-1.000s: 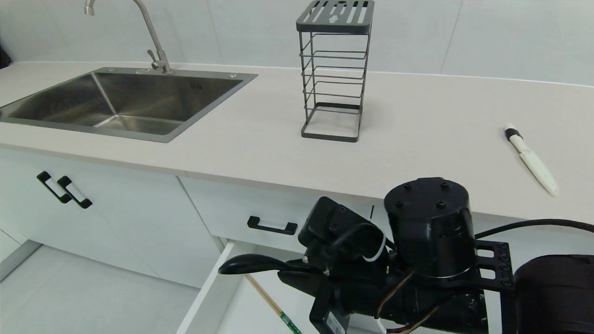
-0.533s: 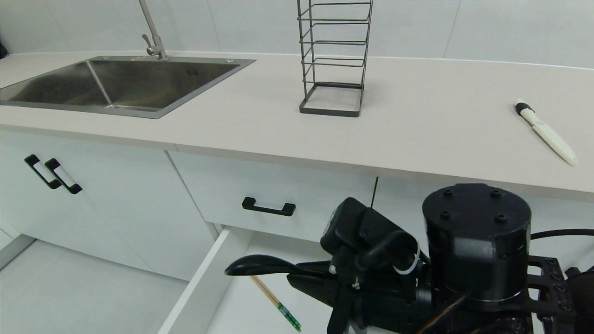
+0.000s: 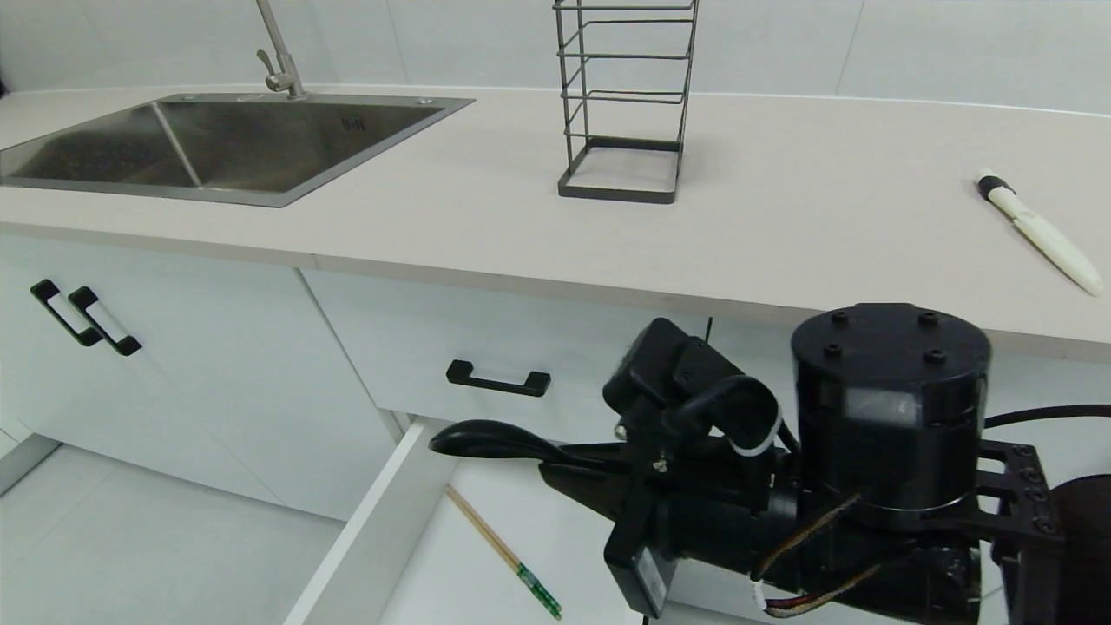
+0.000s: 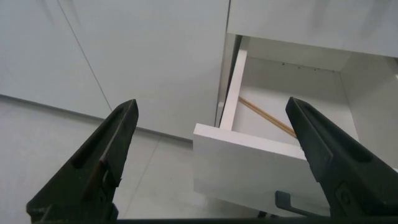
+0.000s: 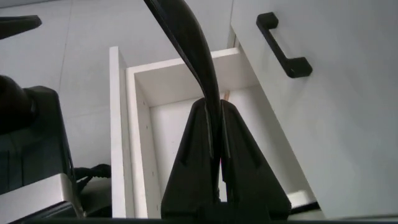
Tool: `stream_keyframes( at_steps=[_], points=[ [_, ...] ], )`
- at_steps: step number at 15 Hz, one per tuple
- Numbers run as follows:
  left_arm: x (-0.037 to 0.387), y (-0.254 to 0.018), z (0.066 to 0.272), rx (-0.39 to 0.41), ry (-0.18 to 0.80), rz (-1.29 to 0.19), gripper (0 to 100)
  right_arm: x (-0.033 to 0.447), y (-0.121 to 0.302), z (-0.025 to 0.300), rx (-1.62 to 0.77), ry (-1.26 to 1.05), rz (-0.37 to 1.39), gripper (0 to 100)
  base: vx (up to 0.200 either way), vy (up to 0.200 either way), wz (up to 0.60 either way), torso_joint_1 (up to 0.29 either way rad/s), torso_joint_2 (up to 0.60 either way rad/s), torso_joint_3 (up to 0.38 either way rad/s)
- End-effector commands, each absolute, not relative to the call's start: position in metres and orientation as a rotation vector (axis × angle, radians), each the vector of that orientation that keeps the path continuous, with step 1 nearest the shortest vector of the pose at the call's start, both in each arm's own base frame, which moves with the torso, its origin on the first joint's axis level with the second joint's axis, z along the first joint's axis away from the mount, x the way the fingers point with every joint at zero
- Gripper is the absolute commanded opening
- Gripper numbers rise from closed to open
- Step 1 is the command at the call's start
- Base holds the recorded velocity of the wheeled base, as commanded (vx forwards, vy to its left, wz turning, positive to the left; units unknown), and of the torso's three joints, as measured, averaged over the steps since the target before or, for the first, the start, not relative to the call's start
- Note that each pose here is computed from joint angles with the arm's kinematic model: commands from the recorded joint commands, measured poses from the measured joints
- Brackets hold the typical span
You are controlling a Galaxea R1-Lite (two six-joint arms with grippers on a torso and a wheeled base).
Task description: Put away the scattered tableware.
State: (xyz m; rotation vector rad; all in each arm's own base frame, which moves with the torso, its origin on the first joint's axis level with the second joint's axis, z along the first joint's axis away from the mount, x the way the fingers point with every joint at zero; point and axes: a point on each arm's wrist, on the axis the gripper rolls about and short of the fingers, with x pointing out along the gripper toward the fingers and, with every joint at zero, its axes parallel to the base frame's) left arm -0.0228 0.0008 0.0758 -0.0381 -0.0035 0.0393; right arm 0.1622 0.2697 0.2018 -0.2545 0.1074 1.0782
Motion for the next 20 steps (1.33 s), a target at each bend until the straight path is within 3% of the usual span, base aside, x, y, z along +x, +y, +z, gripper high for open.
stream_keyframes(
  at_steps=[1, 8, 20],
  points=[
    [-0.023, 0.001, 0.076, -0.038, -0.004, 0.041, 100, 0.174, 0.299, 0.184, -0.279, 0.143, 1.087, 0, 0.0, 0.0, 0.0, 0.0, 0.0, 0.0],
    [-0.023, 0.001, 0.076, -0.038, -0.004, 0.041, 100, 0.194, 0.332, 0.164, -0.301, 0.171, 1.042, 0, 0.0, 0.0, 0.0, 0.0, 0.0, 0.0],
    [-0.023, 0.001, 0.076, -0.038, -0.004, 0.04, 100, 0.203, 0.342, 0.132, -0.373, 0.292, 1.006, 0, 0.0, 0.0, 0.0, 0.0, 0.0, 0.0]
  ],
)
